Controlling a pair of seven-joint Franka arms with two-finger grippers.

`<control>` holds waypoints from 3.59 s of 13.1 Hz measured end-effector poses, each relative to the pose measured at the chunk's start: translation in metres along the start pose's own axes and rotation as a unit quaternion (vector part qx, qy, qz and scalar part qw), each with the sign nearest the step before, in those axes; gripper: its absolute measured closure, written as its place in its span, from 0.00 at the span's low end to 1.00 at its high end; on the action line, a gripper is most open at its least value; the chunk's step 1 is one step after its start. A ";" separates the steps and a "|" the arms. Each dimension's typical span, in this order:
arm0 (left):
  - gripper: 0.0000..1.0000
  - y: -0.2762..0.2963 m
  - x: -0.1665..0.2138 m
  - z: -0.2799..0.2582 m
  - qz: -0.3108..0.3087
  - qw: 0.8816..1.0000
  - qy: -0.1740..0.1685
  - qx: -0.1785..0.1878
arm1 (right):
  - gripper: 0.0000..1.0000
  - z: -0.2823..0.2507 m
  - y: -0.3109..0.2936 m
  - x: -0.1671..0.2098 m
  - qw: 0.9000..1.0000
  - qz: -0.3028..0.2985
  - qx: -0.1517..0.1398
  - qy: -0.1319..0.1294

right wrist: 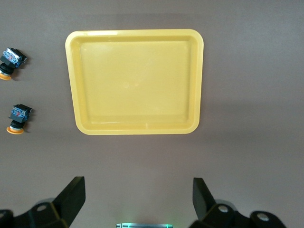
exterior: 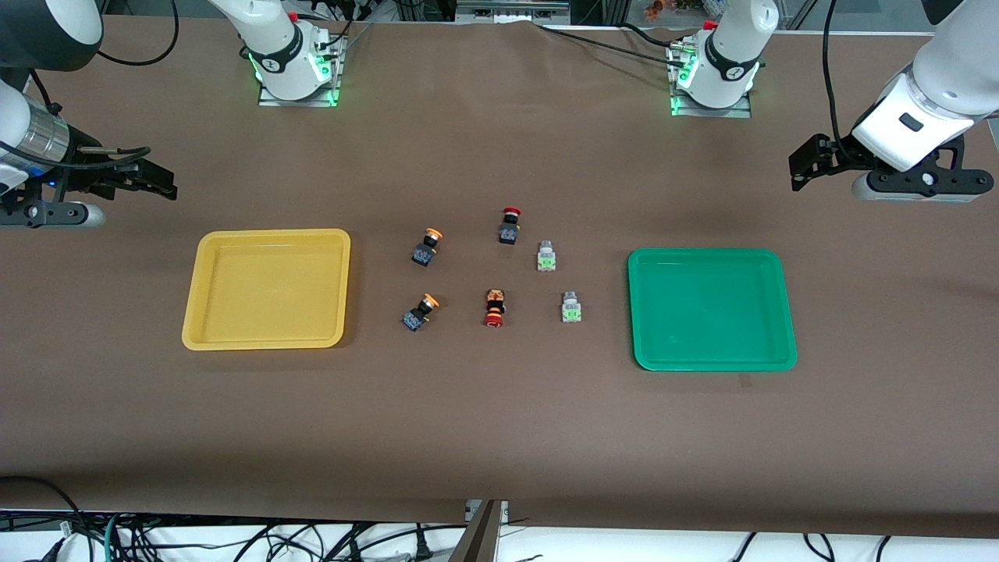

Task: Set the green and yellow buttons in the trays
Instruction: 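Reach the right gripper toward the black button beside the yellow tray, then grasp the black orange-based button with the right gripper and lift, then place the black button in the yellow tray while the left gripper reaches out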

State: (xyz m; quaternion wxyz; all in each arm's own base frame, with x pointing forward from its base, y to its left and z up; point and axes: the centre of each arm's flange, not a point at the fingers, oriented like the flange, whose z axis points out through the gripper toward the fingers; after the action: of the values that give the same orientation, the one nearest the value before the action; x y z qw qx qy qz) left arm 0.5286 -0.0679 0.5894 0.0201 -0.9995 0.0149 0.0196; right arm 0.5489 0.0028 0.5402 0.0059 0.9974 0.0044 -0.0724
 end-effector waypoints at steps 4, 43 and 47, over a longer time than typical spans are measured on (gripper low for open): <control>0.00 0.001 0.001 0.001 0.001 1.000 -0.001 0.000 | 0.00 0.003 -0.004 -0.002 1.000 -0.003 -0.001 -0.007; 0.00 0.004 0.004 0.004 0.004 1.000 -0.004 0.000 | 0.56 0.310 -0.305 0.147 0.945 0.328 0.017 0.007; 0.00 0.014 0.016 0.035 0.016 0.999 -0.034 -0.001 | 0.56 0.232 -0.202 0.139 0.972 0.216 -0.032 -0.088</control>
State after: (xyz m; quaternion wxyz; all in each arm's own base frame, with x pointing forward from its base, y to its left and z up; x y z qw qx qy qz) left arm 0.5432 -0.0807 0.5534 0.0196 -0.9979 0.0300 0.0541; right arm 0.6505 0.2034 0.2880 0.0538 0.9638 -0.2089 -0.1564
